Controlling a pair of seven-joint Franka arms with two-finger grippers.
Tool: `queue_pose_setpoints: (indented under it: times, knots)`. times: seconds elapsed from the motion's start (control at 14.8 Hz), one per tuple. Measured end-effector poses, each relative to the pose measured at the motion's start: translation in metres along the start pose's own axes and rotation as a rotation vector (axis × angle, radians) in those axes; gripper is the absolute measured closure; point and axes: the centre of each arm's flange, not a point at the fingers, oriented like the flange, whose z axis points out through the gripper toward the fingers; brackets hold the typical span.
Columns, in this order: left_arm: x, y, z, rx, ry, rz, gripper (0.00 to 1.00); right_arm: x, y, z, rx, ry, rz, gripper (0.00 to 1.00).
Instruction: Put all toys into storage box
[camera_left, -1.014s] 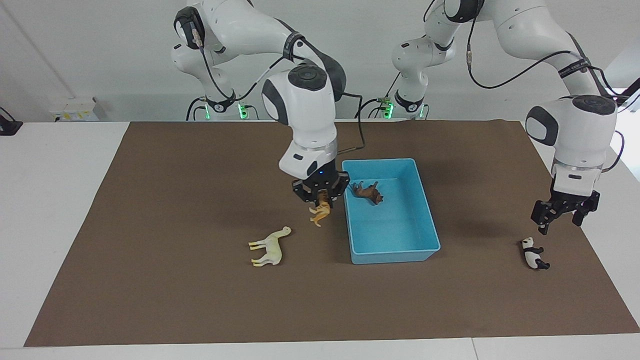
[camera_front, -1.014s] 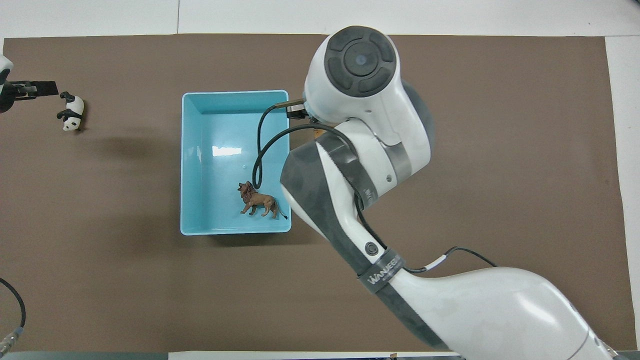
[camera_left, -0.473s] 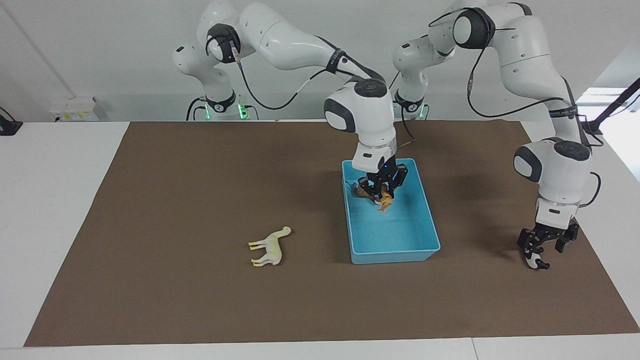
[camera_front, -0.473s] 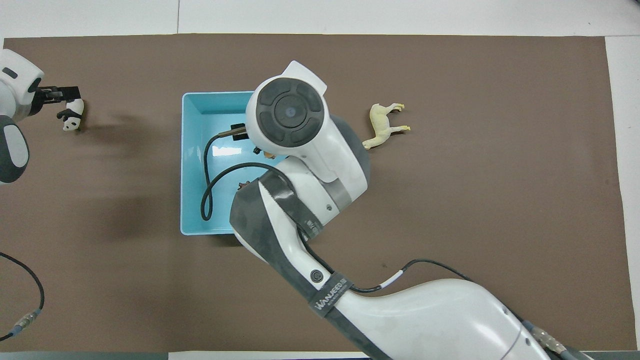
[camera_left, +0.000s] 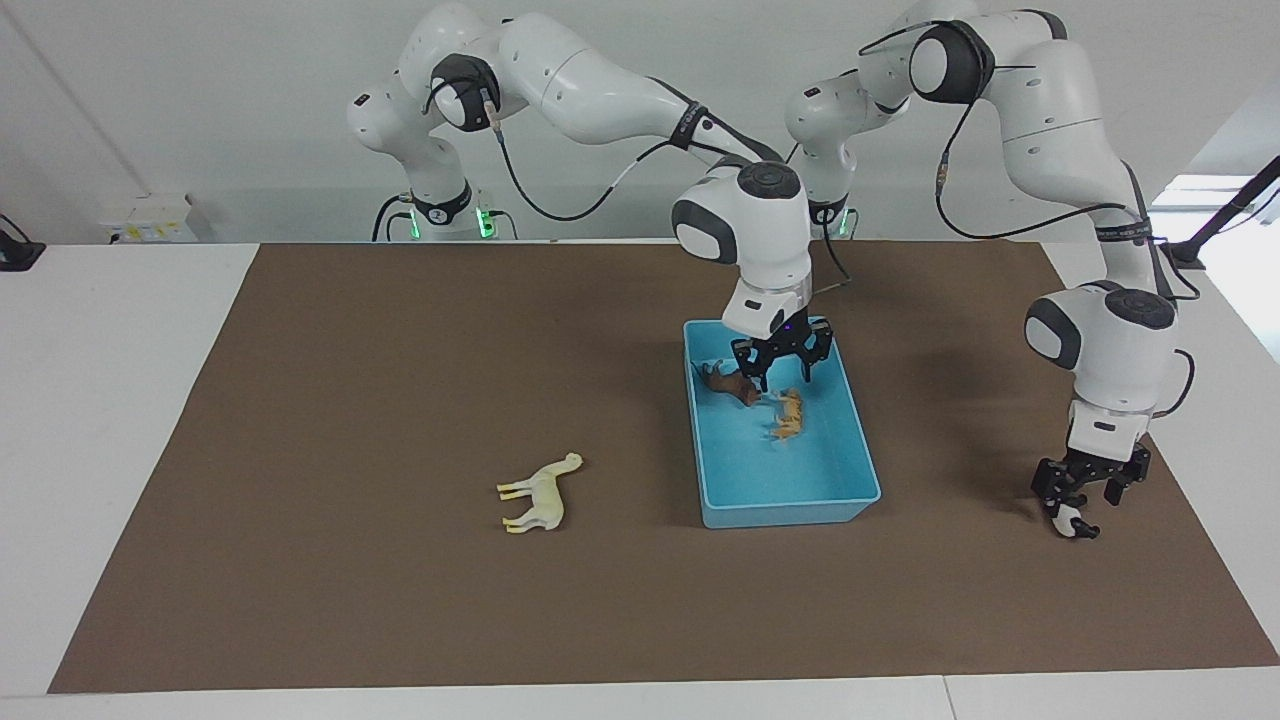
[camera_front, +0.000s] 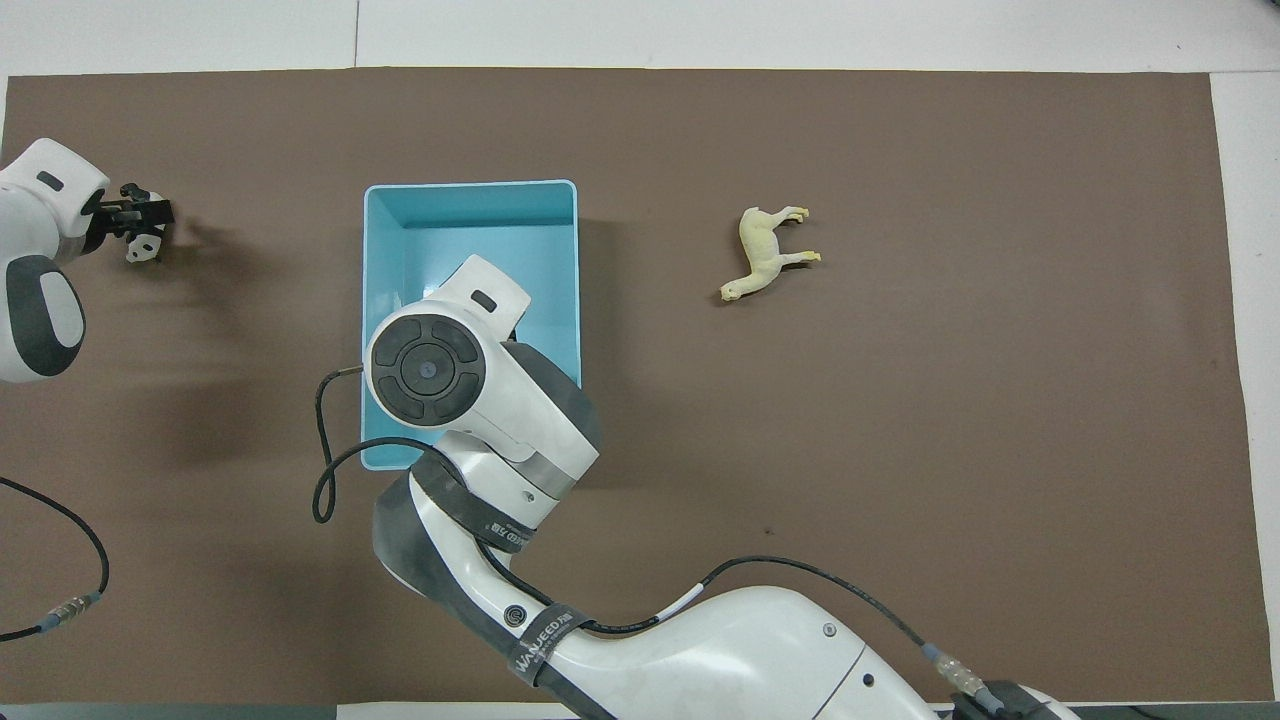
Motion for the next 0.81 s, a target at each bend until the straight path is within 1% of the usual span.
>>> queue_pose_setpoints:
  times: [0.14, 0.2, 0.34, 0.47, 0.54, 0.61, 0.74, 0.81]
  knots:
    - [-0.005, 0.002, 0.004, -0.003, -0.009, 0.001, 0.00, 0.009, 0.008, -0.007, -0.021, -0.004, 0.044, 0.01]
    - [-0.007, 0.002, 0.005, -0.004, -0.007, 0.001, 0.00, 0.017, 0.019, -0.013, -0.046, -0.003, 0.075, 0.00]
    - [-0.008, 0.002, 0.006, -0.004, -0.006, 0.001, 0.03, 0.049, 0.057, -0.039, -0.104, 0.018, 0.138, 0.00]
    - [-0.008, 0.002, 0.006, -0.004, -0.006, 0.000, 0.22, 0.084, 0.109, -0.069, -0.155, 0.030, 0.219, 0.00]
    - [-0.009, 0.002, 0.007, -0.004, -0.008, 0.001, 0.22, 0.098, 0.134, -0.079, -0.171, 0.033, 0.257, 0.00]
    - [-0.010, 0.003, 0.007, -0.005, -0.010, 0.001, 0.29, 0.111, 0.157, -0.083, -0.183, 0.036, 0.292, 0.00]
    - [-0.010, 0.005, 0.007, -0.008, -0.009, 0.003, 0.32, 0.134, 0.208, -0.081, -0.208, 0.034, 0.362, 0.00]
    - [-0.009, 0.007, 0.006, -0.011, -0.007, 0.005, 0.39, 0.145, 0.239, -0.077, -0.224, 0.023, 0.376, 0.00]
